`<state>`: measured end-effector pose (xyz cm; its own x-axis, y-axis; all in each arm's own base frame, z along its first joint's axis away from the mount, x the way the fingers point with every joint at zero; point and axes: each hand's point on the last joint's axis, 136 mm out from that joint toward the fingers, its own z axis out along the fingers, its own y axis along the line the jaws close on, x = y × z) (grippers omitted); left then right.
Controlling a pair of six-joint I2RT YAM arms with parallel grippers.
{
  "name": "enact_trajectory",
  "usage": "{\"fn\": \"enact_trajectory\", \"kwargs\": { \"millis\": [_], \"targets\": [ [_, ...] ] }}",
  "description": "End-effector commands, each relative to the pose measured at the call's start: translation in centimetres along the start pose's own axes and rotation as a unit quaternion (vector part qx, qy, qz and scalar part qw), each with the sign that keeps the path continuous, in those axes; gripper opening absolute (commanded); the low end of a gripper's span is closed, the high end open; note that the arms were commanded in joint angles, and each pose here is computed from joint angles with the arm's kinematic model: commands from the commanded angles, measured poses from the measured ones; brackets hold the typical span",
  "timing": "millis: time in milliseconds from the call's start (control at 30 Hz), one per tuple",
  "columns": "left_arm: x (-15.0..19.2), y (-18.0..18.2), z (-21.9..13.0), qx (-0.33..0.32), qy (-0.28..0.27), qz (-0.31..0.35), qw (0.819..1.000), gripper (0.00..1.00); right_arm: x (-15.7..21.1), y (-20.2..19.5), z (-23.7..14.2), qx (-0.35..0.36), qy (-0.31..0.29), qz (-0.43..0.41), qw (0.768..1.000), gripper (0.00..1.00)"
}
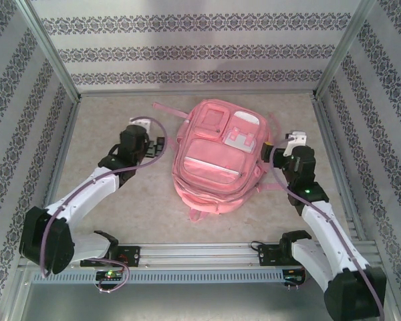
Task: Pack the student bag
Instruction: Reset both arms
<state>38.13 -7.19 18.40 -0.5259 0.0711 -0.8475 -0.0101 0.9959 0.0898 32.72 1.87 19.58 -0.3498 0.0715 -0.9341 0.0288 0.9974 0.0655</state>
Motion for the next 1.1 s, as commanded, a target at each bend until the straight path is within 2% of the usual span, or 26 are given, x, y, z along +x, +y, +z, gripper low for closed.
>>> {"fn": "enact_trajectory", "kwargs": {
  "millis": [0, 67, 167, 200, 233, 267, 300, 333, 400, 500, 567, 667, 733, 800, 933, 1067],
  "targets": [
    [0.6, 7.1, 1.8, -0.110, -0.033, -0.054, 0.992, 0.99, 1.2, -0.8, 1.4, 0.019, -0.045, -0.056, 0.997, 0.98],
    [3.3, 8.8, 3.0, -0.116, -0.011, -0.067, 0.991, 0.99, 3.2, -1.5, 2.0, 0.028, -0.033, -0.058, 0.997, 0.98],
    [6.7, 9.2, 4.6, -0.089, -0.005, -0.090, 0.992, 0.99, 5.8, -3.1, 3.3, 0.046, 0.000, -0.028, 0.999, 0.98],
    [8.0, 9.6, 5.2, -0.095, -0.004, -0.095, 0.991, 0.99, 6.2, -3.5, 3.7, 0.045, -0.007, -0.015, 0.999, 0.98],
    [8.1, 10.1, 5.5, -0.100, -0.015, -0.102, 0.990, 0.99, 5.9, -3.8, 3.9, 0.047, -0.023, -0.004, 0.999, 0.98],
    [7.9, 9.6, 5.7, -0.077, -0.010, -0.096, 0.992, 0.99, 5.7, -3.7, 4.1, 0.042, -0.018, -0.006, 0.999, 0.98],
    [6.9, 9.2, 6.1, -0.061, -0.041, -0.080, 0.994, 0.99, 5.7, -3.7, 4.3, 0.032, -0.027, -0.002, 0.999, 0.98],
    [6.9, 9.2, 6.2, -0.063, -0.036, -0.069, 0.995, 0.99, 5.2, -3.9, 4.3, 0.030, -0.056, 0.011, 0.998, 0.98],
    [7.5, 10.0, 6.6, -0.068, -0.064, -0.083, 0.992, 0.99, 4.8, -4.3, 4.6, 0.023, -0.090, 0.029, 0.995, 0.98],
    [8.1, 7.8, 7.0, -0.012, -0.088, -0.056, 0.994, 0.99, 6.4, -3.3, 6.4, -0.012, -0.088, 0.014, 0.996, 0.98],
    [8.4, 8.3, 7.0, -0.024, -0.076, -0.063, 0.995, 0.99, 5.5, -2.3, 7.1, -0.045, -0.117, 0.009, 0.992, 0.98],
    [8.3, 8.2, 7.1, -0.024, -0.080, -0.060, 0.995, 1.00, 5.9, -2.6, 9.7, -0.018, -0.015, -0.002, 1.000, 0.98],
    [8.3, 8.0, 7.1, -0.018, -0.078, -0.056, 0.995, 0.99, 5.7, -2.0, 9.9, -0.004, -0.030, -0.018, 0.999, 0.98],
    [8.2, 6.7, 7.3, 0.019, -0.070, -0.040, 0.997, 0.99, 5.9, -2.1, 9.9, -0.010, -0.015, -0.014, 1.000, 0.98],
    [8.2, 6.5, 7.3, 0.025, -0.074, -0.037, 0.996, 0.99, 5.9, -2.3, 9.8, -0.009, -0.020, -0.010, 1.000, 0.98],
    [8.2, 6.9, 7.4, 0.014, -0.072, -0.043, 0.996, 0.99, 5.5, -4.5, 9.0, 0.068, -0.045, 0.004, 0.997, 0.98]
  ]
}}
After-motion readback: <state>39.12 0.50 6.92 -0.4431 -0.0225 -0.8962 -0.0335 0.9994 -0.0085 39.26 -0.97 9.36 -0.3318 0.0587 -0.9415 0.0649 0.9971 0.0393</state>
